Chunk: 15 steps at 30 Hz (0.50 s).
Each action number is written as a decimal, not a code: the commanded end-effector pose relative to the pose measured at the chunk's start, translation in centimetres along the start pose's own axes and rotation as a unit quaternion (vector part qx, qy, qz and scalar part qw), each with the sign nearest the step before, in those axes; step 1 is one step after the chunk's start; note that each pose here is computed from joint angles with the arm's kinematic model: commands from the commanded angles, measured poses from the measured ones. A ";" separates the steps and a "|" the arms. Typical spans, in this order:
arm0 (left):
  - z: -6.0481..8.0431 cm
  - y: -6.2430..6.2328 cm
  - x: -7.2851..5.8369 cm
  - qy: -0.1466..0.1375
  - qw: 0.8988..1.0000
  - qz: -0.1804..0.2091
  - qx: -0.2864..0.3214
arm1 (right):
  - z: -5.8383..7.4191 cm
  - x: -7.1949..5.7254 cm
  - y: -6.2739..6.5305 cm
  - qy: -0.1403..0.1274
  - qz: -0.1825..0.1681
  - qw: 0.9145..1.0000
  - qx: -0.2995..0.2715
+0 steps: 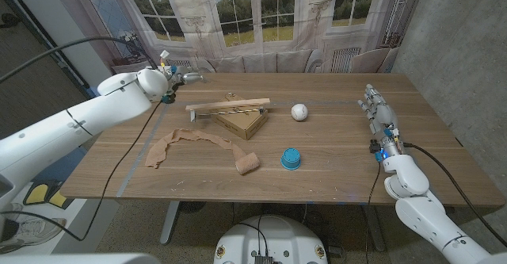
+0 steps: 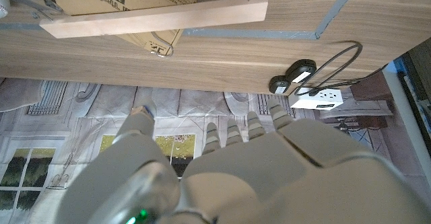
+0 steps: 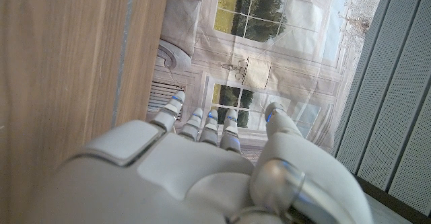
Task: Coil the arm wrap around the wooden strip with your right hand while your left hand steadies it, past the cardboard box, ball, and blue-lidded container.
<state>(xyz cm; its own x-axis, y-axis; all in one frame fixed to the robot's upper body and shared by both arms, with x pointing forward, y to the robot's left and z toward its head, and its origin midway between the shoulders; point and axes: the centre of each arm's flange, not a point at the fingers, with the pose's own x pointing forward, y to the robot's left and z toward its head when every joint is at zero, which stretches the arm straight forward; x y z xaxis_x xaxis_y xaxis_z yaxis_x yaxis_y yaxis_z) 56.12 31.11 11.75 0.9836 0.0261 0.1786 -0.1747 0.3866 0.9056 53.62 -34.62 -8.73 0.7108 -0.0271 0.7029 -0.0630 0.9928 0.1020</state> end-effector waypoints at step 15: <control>0.9 2.1 1.4 0.069 0.992 -0.065 0.079 | -0.9 0.5 0.3 0.003 -0.005 1.000 0.007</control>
<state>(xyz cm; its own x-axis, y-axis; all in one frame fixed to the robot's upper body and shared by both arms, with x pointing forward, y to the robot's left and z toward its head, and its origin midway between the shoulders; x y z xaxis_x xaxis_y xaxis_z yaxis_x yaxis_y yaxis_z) 56.71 31.39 13.26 0.9941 0.0825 0.0705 -0.0918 0.2930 0.9517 54.30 -34.30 -8.91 0.7137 -0.0330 0.6996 -0.0641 0.9916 0.1121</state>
